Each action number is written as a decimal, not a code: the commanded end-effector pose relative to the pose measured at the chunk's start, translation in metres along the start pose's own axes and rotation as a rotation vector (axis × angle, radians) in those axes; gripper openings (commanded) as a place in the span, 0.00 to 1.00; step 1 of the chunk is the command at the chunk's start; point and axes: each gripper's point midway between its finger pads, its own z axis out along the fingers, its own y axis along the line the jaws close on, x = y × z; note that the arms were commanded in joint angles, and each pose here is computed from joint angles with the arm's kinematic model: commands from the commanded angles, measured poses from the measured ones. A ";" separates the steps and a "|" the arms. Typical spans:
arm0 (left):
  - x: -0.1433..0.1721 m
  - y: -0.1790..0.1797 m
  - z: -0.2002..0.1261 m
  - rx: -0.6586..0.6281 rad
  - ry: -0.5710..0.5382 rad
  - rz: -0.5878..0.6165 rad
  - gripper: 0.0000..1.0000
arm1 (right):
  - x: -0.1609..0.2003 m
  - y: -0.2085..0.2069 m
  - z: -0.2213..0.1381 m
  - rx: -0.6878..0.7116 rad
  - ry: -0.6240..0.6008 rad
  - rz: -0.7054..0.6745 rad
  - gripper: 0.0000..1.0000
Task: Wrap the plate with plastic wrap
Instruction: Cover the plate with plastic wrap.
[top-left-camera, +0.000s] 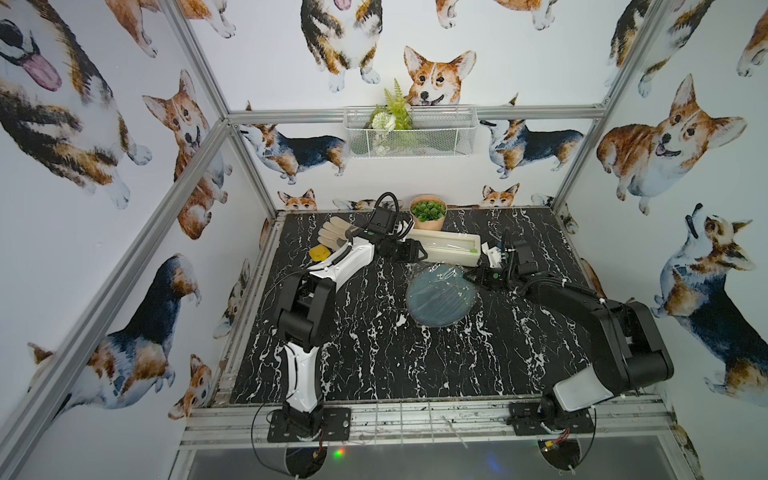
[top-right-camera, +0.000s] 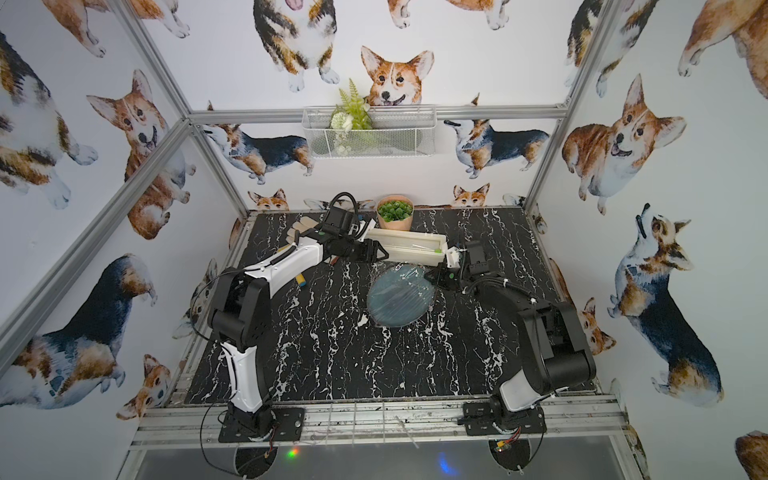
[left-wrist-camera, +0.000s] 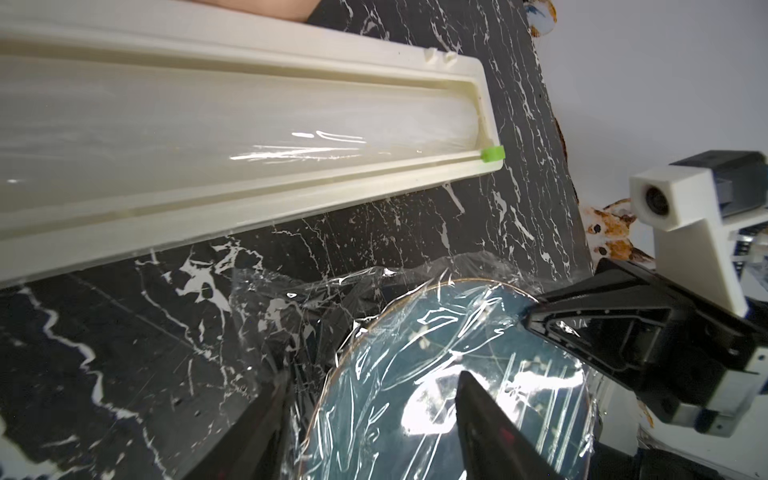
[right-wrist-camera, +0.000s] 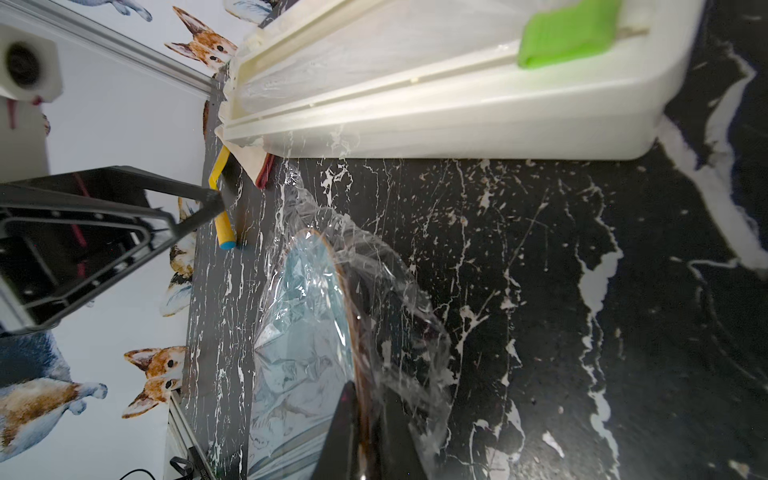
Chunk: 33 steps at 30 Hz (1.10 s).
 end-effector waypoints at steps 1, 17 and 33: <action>0.006 -0.007 0.011 0.081 0.051 0.008 0.62 | -0.019 0.030 -0.006 -0.119 -0.051 -0.048 0.00; 0.027 0.001 0.043 0.145 0.095 -0.075 0.55 | -0.019 0.034 0.001 -0.132 -0.041 -0.046 0.00; 0.038 -0.002 0.050 0.223 0.097 -0.149 0.43 | -0.021 0.027 0.019 -0.133 -0.034 -0.026 0.00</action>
